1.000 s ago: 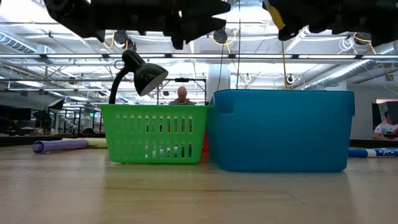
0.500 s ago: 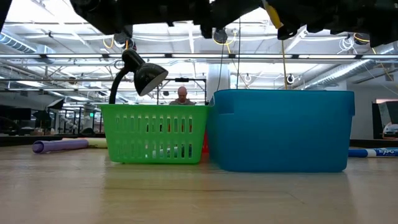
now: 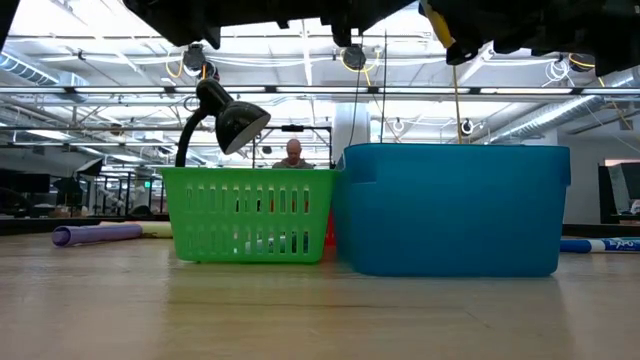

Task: Pick & Place Markers
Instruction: Put the small yellow highlighter pen into the green bin

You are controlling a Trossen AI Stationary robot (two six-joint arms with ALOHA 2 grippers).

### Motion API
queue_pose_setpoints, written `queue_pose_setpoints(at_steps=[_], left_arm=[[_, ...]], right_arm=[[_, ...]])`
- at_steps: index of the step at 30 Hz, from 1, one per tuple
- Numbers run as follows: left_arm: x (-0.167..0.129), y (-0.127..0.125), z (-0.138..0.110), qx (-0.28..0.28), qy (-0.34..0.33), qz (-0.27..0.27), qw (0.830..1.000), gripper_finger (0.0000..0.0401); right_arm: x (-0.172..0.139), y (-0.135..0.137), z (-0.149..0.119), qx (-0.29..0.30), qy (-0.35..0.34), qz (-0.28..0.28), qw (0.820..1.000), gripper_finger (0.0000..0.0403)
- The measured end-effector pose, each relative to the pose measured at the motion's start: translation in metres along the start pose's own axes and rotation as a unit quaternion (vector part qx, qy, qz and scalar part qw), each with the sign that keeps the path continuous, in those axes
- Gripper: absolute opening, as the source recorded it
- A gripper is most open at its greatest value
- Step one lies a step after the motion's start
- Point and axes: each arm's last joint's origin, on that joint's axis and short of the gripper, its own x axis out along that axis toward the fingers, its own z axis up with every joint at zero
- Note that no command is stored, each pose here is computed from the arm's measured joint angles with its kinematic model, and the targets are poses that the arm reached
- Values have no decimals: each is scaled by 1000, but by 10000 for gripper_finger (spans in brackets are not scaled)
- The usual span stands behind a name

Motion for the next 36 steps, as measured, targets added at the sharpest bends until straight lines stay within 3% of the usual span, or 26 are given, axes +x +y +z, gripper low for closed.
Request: queue_pose_setpoints(at_steps=[6,14,19,25,32,36], left_arm=[[0,1,-1,20,2,0,1000,196],[0,10,2,16,-17,16,1000,37],[0,12,1,5,-15,20,1000,37],[-6,0,12,7,21,25,999,37],[-35,-36,42,-95,138,2,986,37],[-51,-67,34,-143,194,20,970,37]], right_arm=[[0,0,0,0,0,0,1000,24],[0,0,0,4,1,-1,1000,24],[0,-1,-1,16,7,-29,999,34],[0,-3,-3,27,21,-62,997,83],[-3,-7,-1,27,32,-113,993,131],[-7,-9,-2,23,53,-138,989,143]])
